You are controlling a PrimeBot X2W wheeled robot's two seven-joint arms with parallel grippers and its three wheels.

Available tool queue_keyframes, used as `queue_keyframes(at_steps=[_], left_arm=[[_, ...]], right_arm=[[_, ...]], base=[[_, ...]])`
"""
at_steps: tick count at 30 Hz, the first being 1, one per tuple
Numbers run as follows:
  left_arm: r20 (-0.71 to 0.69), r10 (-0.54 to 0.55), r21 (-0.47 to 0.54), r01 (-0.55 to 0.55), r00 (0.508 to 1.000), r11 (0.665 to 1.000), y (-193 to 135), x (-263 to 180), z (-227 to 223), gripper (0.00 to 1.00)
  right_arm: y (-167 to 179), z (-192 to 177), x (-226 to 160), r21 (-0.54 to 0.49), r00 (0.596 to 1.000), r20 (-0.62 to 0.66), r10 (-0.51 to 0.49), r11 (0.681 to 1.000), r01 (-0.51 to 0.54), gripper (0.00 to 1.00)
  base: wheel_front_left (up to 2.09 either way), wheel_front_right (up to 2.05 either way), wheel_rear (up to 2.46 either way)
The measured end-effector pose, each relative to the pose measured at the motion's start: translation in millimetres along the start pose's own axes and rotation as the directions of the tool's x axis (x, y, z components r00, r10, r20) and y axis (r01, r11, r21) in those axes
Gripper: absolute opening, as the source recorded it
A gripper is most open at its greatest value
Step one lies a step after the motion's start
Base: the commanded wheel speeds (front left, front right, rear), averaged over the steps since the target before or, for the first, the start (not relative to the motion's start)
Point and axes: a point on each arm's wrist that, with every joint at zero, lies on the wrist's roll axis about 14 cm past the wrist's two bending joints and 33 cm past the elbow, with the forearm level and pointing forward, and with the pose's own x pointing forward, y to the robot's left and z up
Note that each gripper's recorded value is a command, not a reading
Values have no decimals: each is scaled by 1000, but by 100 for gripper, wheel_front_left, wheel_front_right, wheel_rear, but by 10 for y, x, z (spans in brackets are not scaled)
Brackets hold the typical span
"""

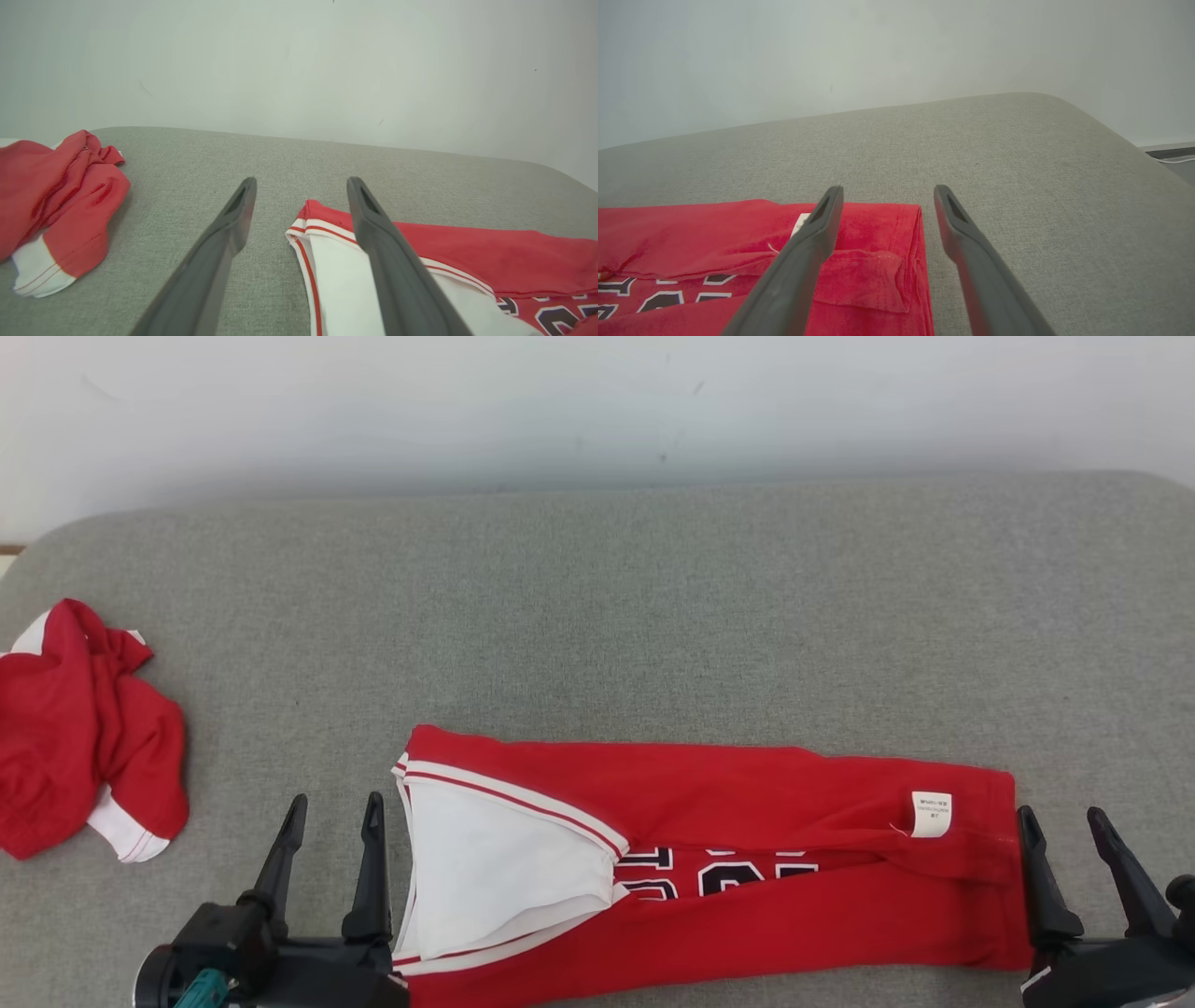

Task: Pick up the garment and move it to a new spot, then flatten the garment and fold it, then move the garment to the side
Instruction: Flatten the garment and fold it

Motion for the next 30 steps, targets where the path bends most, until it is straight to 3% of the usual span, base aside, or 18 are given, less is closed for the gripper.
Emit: queue_keyframes(at_steps=[15, 21, 22, 23, 24, 30], left_arm=[[-44, -20, -2, 20, 999, 1000, -59, 193, -246, 100], [-50, -21, 1, 21, 999, 1000, -57, 224, -283, 100], [-51, -23, 0, 23, 998, 1000, -61, 227, -287, 100], [-51, -24, 1, 24, 998, 1000, -65, 229, -290, 100], [-52, -25, 2, 26, 998, 1000, -68, 233, -294, 100], [-45, -27, 5, 27, 999, 1000, -75, 265, -285, 100]], right_arm=[[-167, -858, 207, 80, 975, -220, -27, 996, 46, 100], [-169, -973, 215, 106, 971, -238, -28, 993, 55, 100], [-158, -983, 214, 115, 970, -241, -26, 992, 56, 47], [-156, -987, 212, 126, 970, -240, -28, 990, 60, 13], [-154, -990, 211, 139, 971, -238, -31, 988, 66, 0], [-235, -775, 274, 184, 984, -164, -71, 978, 102, 0]], base=[[0, 0, 0], [0, 0, 0], [0, 0, 0], [0, 0, 0], [0, 0, 0], [0, 0, 0]])
